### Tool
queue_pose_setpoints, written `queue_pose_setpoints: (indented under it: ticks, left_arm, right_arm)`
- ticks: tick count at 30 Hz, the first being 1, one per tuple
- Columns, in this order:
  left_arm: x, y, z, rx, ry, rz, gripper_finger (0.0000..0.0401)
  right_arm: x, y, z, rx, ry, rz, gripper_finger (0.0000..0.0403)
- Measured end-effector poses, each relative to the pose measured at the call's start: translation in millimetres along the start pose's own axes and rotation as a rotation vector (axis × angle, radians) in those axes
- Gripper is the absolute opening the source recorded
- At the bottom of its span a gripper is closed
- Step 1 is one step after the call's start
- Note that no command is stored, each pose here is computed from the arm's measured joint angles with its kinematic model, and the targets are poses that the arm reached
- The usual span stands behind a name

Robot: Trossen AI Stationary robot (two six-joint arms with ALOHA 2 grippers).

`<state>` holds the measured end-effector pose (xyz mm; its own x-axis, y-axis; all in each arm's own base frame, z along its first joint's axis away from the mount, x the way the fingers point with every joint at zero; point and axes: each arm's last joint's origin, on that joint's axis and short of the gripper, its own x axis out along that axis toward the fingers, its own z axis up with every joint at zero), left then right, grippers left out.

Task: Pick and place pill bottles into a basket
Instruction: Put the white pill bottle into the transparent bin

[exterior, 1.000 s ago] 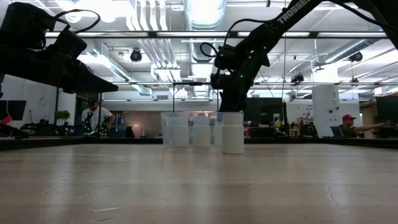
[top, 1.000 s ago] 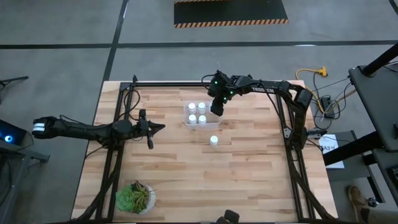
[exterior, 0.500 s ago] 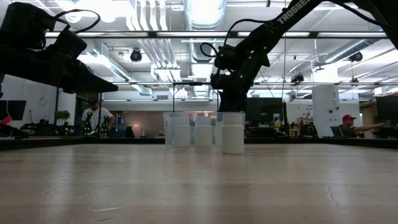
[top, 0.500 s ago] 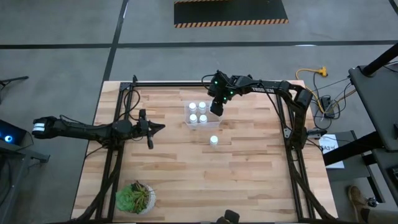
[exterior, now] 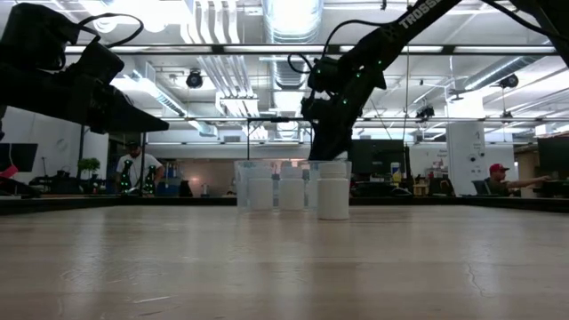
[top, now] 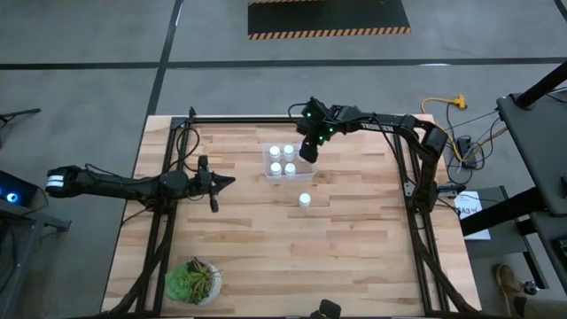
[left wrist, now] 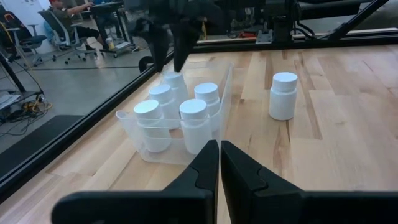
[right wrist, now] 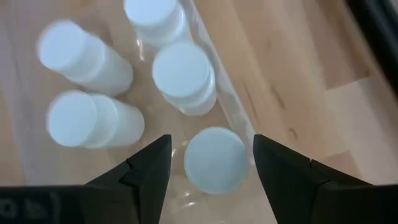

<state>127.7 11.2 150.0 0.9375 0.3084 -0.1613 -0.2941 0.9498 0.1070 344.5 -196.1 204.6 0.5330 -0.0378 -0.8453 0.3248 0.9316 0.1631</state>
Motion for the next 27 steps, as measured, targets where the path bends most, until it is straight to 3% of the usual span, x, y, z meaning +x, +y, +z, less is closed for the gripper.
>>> queue_pose_setpoints:
  ticks: [6, 11, 27]
  left_arm:
    - [0.0, 0.0, 0.0, 0.0, 0.0, 0.0, 0.0]
    - [0.0, 0.0, 0.0, 0.001, 0.0, 0.0, 0.0]
    - [-0.1, -0.3, -5.2, 0.021, 0.052, -0.003, 0.0]
  right_arm:
    - [-17.1, 4.6, 7.7, 0.004, 0.001, 0.012, 0.0216]
    - [-24.2, 22.0, 7.2, -0.013, 0.053, 0.094, 0.0216]
    - [-25.0, 143.0, -7.9, -0.291, 0.137, 0.248, 0.0215]
